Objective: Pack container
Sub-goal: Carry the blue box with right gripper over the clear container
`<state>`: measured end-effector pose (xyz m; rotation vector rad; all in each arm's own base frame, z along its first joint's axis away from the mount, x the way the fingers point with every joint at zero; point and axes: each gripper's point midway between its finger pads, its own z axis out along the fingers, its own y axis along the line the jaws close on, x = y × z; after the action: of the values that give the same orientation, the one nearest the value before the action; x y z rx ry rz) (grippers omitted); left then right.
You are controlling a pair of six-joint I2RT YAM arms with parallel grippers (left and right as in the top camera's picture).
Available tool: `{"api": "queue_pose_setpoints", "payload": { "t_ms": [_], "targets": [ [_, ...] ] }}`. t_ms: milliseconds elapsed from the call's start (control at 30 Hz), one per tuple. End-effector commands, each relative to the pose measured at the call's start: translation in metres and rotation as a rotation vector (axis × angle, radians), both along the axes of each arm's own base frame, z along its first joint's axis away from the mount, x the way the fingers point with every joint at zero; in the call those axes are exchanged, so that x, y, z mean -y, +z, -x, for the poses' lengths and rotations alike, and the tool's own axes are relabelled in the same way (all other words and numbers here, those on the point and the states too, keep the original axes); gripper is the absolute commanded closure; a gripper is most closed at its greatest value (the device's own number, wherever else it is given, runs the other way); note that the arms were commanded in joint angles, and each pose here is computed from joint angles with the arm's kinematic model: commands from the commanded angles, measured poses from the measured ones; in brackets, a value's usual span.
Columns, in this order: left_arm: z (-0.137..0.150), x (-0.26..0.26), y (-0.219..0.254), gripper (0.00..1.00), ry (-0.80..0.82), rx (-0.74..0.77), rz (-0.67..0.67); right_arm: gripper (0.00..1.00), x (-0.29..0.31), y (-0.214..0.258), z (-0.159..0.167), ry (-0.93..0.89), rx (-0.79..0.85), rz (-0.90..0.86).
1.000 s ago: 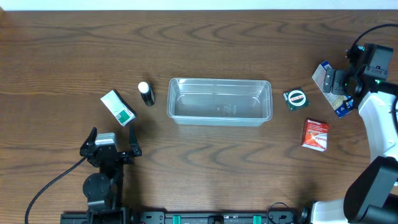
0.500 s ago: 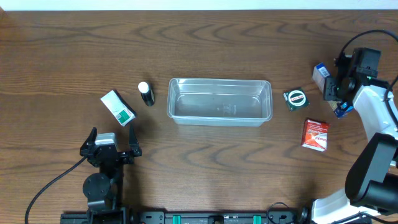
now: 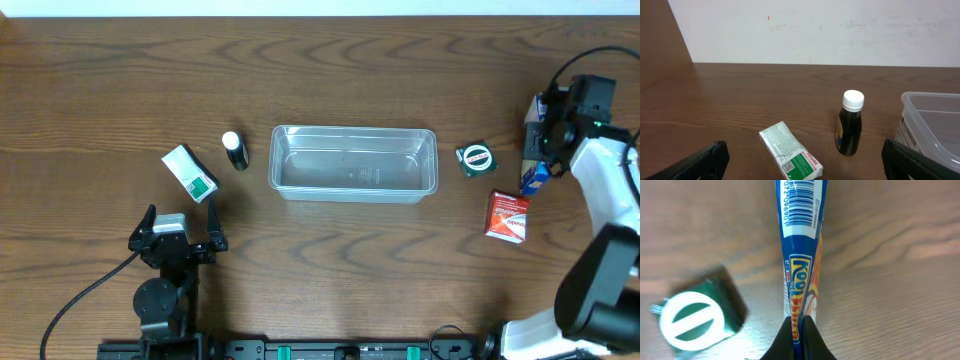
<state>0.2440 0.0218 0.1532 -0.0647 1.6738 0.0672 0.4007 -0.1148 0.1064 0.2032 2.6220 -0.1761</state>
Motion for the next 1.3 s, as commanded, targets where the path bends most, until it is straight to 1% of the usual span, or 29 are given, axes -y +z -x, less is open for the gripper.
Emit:
{"api": "queue_pose_setpoints", "payload": {
  "t_ms": [0, 100, 200, 267, 367, 467, 533, 733, 867, 1033, 1267],
  "targets": [
    [0.001, 0.001, -0.015, 0.02, -0.005, -0.044, 0.015, 0.99, -0.032, 0.095, -0.023, 0.084, 0.257, -0.036],
    [0.001, 0.001, -0.015, 0.02, -0.005, -0.044, 0.015, 0.99, -0.071, 0.139, -0.018, 0.203, 0.368, -0.088],
    [0.001, 0.001, -0.015, 0.02, -0.005, -0.044, 0.015, 0.99, -0.132, 0.181, -0.003, 0.461, 0.477, -0.118],
    [0.001, 0.001, -0.015, 0.02, -0.005, -0.044, 0.015, 0.99, -0.176, 0.202, 0.013, 0.673, 0.536, -0.104],
    [0.001, 0.001, -0.015, 0.02, -0.005, -0.044, 0.015, 0.99, -0.226, 0.208, 0.036, 0.955, 0.563, 0.003],
    [0.001, 0.001, -0.015, 0.02, -0.005, -0.044, 0.015, 0.99, -0.266, 0.194, 0.058, 1.238, 0.535, 0.136],
    [0.001, 0.001, -0.015, 0.02, -0.005, -0.044, 0.015, 0.99, -0.282, 0.181, 0.067, 1.35, 0.496, 0.202],
    [0.001, 0.001, -0.015, 0.02, -0.005, -0.044, 0.015, 0.99, -0.306, 0.138, 0.082, 1.498, 0.322, 0.329],
    [0.001, 0.001, -0.015, 0.02, -0.005, -0.044, 0.015, 0.99, -0.313, 0.116, 0.08, 1.562, 0.245, 0.407],
    [0.001, 0.001, -0.015, 0.02, -0.005, -0.044, 0.015, 0.99, -0.316, 0.086, 0.074, 1.582, 0.154, 0.39],
    [0.001, 0.001, -0.015, 0.02, -0.005, -0.044, 0.015, 0.99, -0.31, 0.053, 0.062, 1.547, 0.049, 0.381]
  ]
}}
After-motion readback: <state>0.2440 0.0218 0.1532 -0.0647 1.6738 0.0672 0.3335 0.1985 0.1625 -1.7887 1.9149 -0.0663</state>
